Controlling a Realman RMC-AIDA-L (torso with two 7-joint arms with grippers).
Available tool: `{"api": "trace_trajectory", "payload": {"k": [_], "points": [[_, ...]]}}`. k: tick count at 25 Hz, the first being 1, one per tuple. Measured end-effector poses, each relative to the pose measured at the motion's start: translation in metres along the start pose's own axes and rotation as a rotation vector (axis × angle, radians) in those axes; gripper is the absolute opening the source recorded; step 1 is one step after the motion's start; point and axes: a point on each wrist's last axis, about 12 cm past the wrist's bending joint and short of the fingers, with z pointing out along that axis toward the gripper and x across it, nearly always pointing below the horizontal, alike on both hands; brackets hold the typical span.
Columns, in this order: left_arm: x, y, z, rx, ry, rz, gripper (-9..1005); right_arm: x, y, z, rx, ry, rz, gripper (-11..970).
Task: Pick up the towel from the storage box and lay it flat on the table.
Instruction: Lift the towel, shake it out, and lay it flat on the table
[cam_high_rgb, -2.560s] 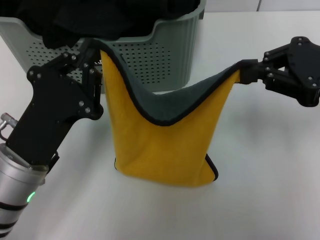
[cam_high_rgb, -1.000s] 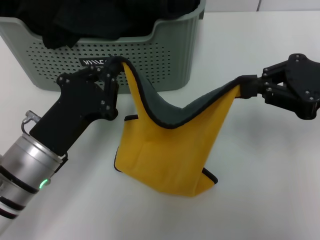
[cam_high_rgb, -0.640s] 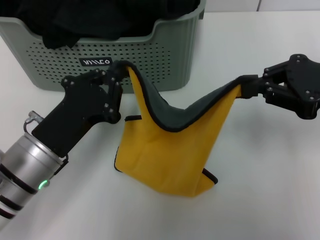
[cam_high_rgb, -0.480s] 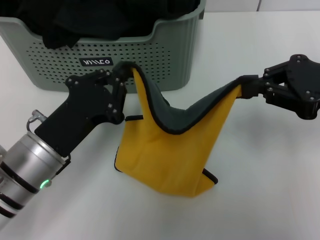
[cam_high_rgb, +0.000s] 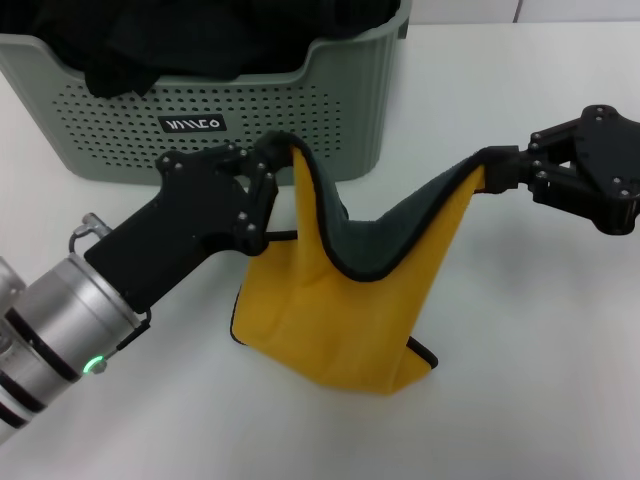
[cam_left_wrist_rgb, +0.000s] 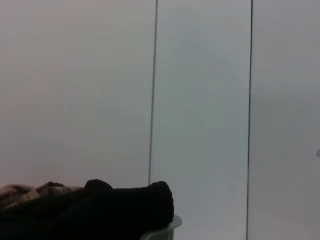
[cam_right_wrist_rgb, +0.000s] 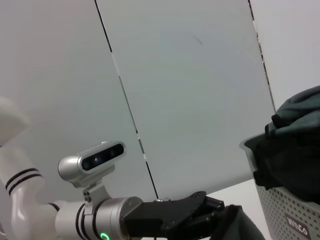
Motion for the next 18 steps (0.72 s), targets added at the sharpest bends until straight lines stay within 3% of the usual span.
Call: {"api": "trace_trajectory", "payload": {"k": [8, 18], "points": [[-0.004, 0.001, 0.015, 0.024, 0.159, -0.023, 39, -0.001, -0.001, 0.001, -0.003, 0.006, -0.004, 51], [-0.012, -0.001, 0.018, 0.001, 0.245, -0.014, 40, 0.002, 0.0, 0.001, 0.0, 0.008, 0.004, 52]]}}
